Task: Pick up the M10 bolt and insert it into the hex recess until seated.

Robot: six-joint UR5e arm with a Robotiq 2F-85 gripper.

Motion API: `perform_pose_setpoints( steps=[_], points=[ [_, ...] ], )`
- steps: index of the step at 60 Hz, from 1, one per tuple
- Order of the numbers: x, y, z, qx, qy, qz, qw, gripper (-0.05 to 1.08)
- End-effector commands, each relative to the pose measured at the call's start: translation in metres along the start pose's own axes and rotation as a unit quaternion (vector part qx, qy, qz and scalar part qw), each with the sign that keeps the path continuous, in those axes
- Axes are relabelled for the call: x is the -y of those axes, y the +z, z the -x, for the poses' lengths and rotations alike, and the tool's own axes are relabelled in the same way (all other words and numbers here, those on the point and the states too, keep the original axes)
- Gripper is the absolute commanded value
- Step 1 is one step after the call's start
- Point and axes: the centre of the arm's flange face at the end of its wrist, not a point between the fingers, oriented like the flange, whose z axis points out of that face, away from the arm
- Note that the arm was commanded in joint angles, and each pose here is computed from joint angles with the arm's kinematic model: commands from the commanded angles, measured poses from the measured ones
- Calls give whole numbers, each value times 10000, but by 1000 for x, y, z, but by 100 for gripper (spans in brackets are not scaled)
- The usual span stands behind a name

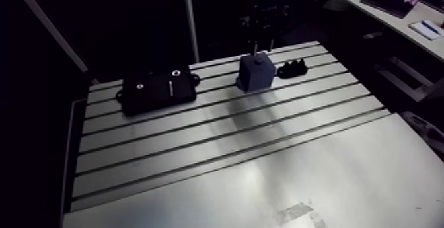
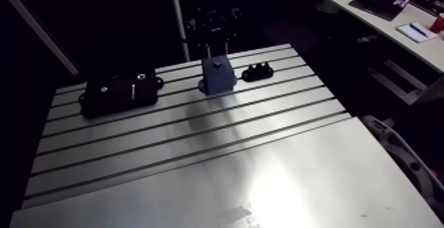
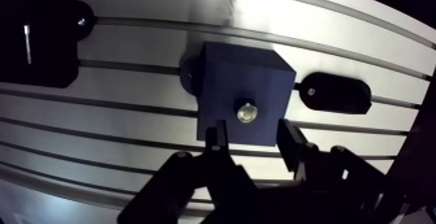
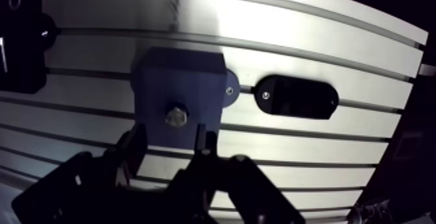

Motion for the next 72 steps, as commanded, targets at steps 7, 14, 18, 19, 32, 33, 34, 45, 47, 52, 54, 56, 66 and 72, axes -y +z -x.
perform_pose_setpoints(
  steps=[7, 14, 18, 19, 32, 33, 34, 45, 47, 52, 54, 56, 66, 72],
  points=[
    [-3, 8, 5, 65, 87, -48, 9999, 49],
    [-6, 10, 5, -12, 103, -13, 9999, 49],
    [-6, 10, 5, -72, 106, 8, 9999, 49],
    [-6, 11, 5, -63, 99, 4, 9999, 49],
    [-5, 11, 5, -92, 100, 10, 9999, 49],
    [-5, 11, 5, -92, 100, 10, 9999, 49],
    [-5, 11, 4, -96, 100, 5, 9999, 49],
    [-5, 13, 4, -84, 99, -3, 9999, 49],
    [-5, 13, 4, -83, 99, -3, 9999, 49],
    [-4, 13, 4, -93, 92, -6, 9999, 49],
    [-4, 13, 4, -96, 91, -13, 9999, 50],
    [-3, 12, 3, -100, 85, -4, 9999, 50],
    [-2, 12, 3, -101, 84, -1, 9999, 50],
    [-1, 13, 2, -100, 84, -1, 9999, 50]
  ],
)
